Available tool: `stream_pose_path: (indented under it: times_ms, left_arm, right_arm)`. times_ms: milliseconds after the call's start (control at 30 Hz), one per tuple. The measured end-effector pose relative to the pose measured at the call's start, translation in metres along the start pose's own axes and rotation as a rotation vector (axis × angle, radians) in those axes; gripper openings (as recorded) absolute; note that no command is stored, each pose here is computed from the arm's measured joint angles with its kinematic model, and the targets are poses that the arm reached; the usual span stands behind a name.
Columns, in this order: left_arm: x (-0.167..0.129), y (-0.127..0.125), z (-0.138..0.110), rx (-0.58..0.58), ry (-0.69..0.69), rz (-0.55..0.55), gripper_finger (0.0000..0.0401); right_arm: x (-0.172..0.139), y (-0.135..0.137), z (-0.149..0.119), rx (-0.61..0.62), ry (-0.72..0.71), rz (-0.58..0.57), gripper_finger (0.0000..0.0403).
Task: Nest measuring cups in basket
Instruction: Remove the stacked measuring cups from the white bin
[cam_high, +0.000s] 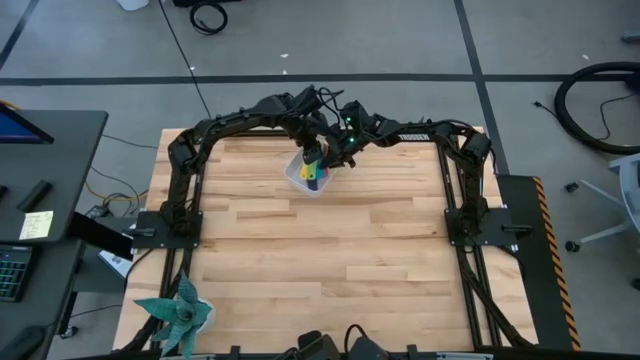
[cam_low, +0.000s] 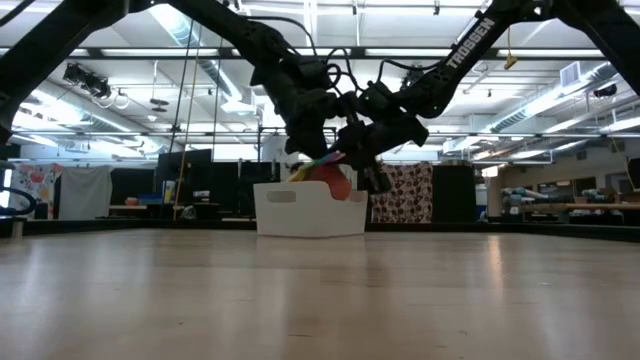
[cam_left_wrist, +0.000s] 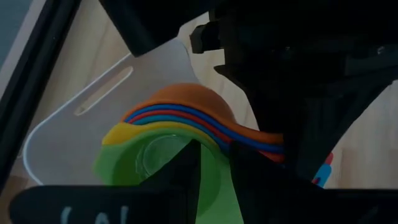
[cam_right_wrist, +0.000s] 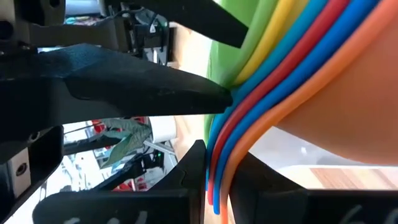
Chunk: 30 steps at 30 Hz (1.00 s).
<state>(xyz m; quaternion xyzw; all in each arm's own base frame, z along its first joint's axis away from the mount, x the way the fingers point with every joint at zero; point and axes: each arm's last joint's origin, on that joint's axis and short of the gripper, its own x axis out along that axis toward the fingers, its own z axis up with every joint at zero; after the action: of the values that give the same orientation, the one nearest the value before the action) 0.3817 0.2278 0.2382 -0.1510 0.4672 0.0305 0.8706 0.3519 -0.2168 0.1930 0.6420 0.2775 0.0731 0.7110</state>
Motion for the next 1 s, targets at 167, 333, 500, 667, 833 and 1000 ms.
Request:
stream_pose_path:
  times_ms: [167,333,500,667,833,1000]
  left_arm:
    - [0.000,-0.001,-0.001,-0.011,0.012,-0.005,0.0088]
    - [-0.002,-0.002,-0.003,-0.042,0.030,-0.019,0.0088]
    - [-0.009,-0.009,-0.002,-0.058,0.027,-0.041,0.0088]
    - [-0.020,-0.021,0.001,-0.042,0.011,-0.048,0.0083]
    - [-0.025,-0.035,0.003,-0.045,0.008,-0.068,0.0080]
    - [-0.020,-0.050,0.000,-0.063,0.063,-0.087,0.0080]
  right_arm:
    - [0.000,0.001,0.000,-0.037,0.017,0.013,0.0047]
    - [-0.001,0.002,0.000,-0.097,0.030,0.037,0.0046]
    - [-0.001,0.004,0.000,-0.125,0.057,0.070,0.0046]
    - [0.002,0.010,-0.001,-0.171,0.100,0.119,0.0046]
    - [0.011,0.015,-0.007,-0.211,0.154,0.155,0.0045]
    - [0.024,0.015,-0.017,-0.220,0.202,0.144,0.0044]
